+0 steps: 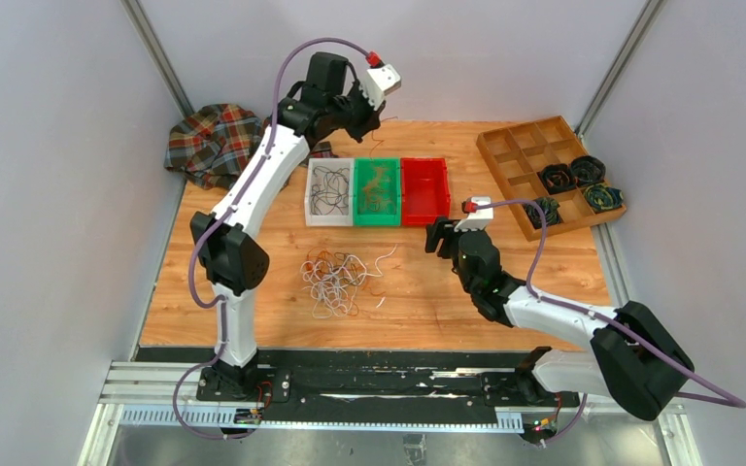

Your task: Untangle the cables

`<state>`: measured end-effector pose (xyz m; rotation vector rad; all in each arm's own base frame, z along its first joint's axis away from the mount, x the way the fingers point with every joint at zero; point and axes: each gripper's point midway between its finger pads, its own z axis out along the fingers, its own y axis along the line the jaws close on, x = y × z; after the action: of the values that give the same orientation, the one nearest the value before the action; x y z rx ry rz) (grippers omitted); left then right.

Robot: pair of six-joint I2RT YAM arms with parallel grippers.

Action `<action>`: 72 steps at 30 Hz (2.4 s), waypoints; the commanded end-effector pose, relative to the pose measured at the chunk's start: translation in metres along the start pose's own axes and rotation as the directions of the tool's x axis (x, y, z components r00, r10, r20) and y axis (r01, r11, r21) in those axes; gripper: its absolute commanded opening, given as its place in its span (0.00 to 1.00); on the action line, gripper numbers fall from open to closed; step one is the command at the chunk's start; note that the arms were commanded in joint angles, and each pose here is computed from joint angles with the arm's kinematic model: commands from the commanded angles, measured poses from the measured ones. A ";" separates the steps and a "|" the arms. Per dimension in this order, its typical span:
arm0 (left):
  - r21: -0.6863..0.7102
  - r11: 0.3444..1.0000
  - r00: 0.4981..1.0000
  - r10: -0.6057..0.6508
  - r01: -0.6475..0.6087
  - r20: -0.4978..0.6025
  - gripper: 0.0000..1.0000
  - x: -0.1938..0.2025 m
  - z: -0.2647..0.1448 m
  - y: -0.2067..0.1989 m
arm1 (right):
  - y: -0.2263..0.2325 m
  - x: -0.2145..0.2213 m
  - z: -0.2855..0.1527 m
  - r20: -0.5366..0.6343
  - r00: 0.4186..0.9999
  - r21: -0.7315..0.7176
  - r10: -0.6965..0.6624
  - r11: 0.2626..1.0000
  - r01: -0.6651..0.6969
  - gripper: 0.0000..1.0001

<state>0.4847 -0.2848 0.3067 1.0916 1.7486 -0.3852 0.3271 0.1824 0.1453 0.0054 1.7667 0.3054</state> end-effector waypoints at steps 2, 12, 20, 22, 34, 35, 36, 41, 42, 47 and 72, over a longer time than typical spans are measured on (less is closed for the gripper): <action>-0.043 0.999 0.998 0.018 -0.015 0.055 0.00 -0.019 -0.021 0.000 | -0.008 0.003 0.002 0.000 1.000 0.029 0.021 0.999 -0.021 0.65; -0.032 0.999 0.999 -0.036 0.036 -0.019 0.00 0.016 0.013 0.001 | -0.011 0.000 -0.002 0.009 1.000 0.038 0.024 0.999 -0.025 0.64; -0.086 0.995 0.997 -0.051 0.046 -0.065 0.00 0.044 0.035 0.011 | -0.016 0.001 -0.001 0.007 1.000 0.051 0.025 0.998 -0.025 0.63; -0.077 0.995 0.994 -0.062 0.056 -0.087 0.00 0.056 0.043 0.008 | -0.017 0.001 -0.002 0.007 1.000 0.053 0.026 0.998 -0.027 0.63; -0.021 0.999 0.974 -0.051 0.047 -0.219 0.01 0.117 0.087 -0.015 | -0.018 -0.009 -0.001 0.025 0.999 0.053 0.032 0.998 -0.034 0.63; -0.021 0.999 0.971 -0.037 0.033 -0.238 0.01 0.124 0.090 -0.017 | -0.018 -0.011 -0.001 0.029 0.999 0.053 0.041 0.998 -0.042 0.63; -0.028 1.000 0.965 -0.013 0.006 -0.262 0.00 0.130 0.094 -0.019 | -0.017 -0.012 -0.001 0.032 0.998 0.052 0.053 0.997 -0.054 0.63; -0.026 0.995 0.926 0.085 -0.101 -0.368 0.00 0.164 0.111 -0.030 | -0.011 -0.021 0.003 0.040 0.996 0.040 0.078 0.996 -0.080 0.61; -0.036 0.994 0.920 0.078 -0.099 -0.384 0.01 0.170 0.114 -0.029 | -0.011 -0.022 0.003 0.040 0.996 0.041 0.077 0.996 -0.079 0.61; -0.067 0.992 0.890 0.065 -0.106 -0.452 0.00 0.193 0.117 -0.025 | -0.004 -0.025 0.000 0.036 0.997 0.004 0.070 0.998 -0.070 0.61; 0.128 0.992 0.906 0.055 -0.001 -0.420 0.98 0.115 -0.087 -0.076 | 0.087 -0.007 0.004 -0.161 0.982 -0.409 -0.097 0.912 0.023 0.71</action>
<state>0.4051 -0.2433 0.2354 1.3343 2.0172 -0.2042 0.3251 0.2155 0.1819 -0.1466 1.7785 0.4808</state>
